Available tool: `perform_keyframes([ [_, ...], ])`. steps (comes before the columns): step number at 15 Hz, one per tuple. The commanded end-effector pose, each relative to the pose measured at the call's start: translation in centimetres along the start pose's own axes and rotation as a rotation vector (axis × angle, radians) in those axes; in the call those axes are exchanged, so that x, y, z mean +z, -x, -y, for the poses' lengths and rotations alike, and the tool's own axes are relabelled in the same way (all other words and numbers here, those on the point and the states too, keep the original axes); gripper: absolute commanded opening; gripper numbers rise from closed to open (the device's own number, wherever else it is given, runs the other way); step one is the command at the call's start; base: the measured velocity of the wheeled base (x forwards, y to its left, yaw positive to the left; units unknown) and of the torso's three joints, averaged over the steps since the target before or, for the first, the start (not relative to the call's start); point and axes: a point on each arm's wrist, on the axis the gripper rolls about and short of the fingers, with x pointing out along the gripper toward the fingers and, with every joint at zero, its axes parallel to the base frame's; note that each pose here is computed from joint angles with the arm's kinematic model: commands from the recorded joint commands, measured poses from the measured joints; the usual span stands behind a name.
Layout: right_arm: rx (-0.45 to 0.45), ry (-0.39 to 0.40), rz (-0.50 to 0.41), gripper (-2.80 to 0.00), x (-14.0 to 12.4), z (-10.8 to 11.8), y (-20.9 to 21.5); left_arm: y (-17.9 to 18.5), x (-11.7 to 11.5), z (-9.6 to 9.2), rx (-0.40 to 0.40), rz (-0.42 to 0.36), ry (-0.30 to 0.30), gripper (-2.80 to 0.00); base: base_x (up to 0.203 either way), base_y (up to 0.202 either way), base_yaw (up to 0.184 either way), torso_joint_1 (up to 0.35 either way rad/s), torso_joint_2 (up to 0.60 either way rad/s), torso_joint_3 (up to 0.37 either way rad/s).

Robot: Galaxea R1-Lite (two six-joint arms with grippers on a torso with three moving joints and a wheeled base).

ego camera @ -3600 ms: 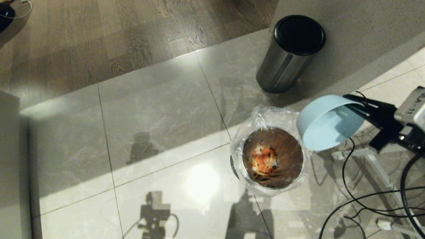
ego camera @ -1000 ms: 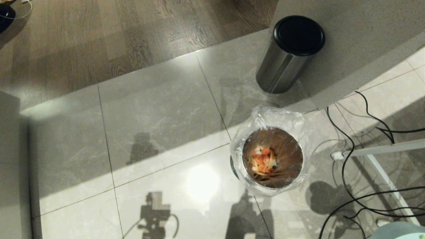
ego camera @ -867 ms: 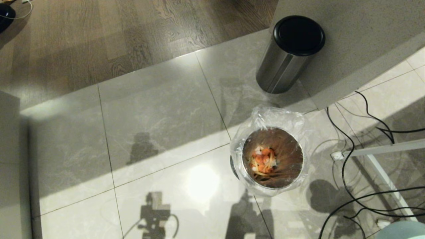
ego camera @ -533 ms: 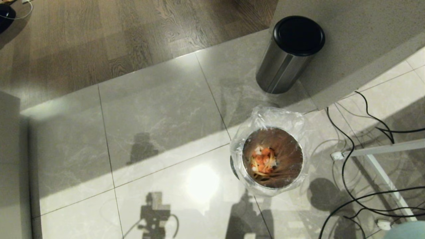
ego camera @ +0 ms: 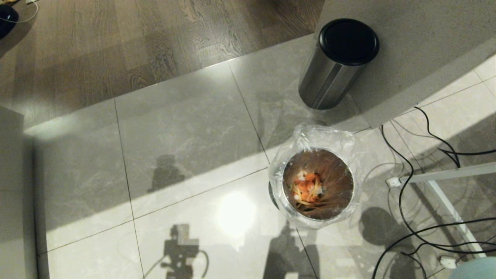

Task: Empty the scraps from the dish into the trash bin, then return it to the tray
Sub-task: Put the bowl back to the table

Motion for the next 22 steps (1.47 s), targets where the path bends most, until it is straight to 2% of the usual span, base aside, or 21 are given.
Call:
perform_keyframes([
  [1, 0.0, 0.0, -0.002, -2.8, 0.01, 0.0, -0.02, -0.01, 0.01, 0.0, 0.0, 0.0, 0.001, -2.8, 0.0, 0.0, 0.0, 0.0, 0.0, 0.0],
  [22, 0.0, 0.0, -0.002, -2.8, 0.01, 0.0, -0.02, -0.01, 0.01, 0.0, 0.002, 0.0, 0.0, -2.8, 0.0, 0.0, 0.0, 0.0, 0.0, 0.0],
])
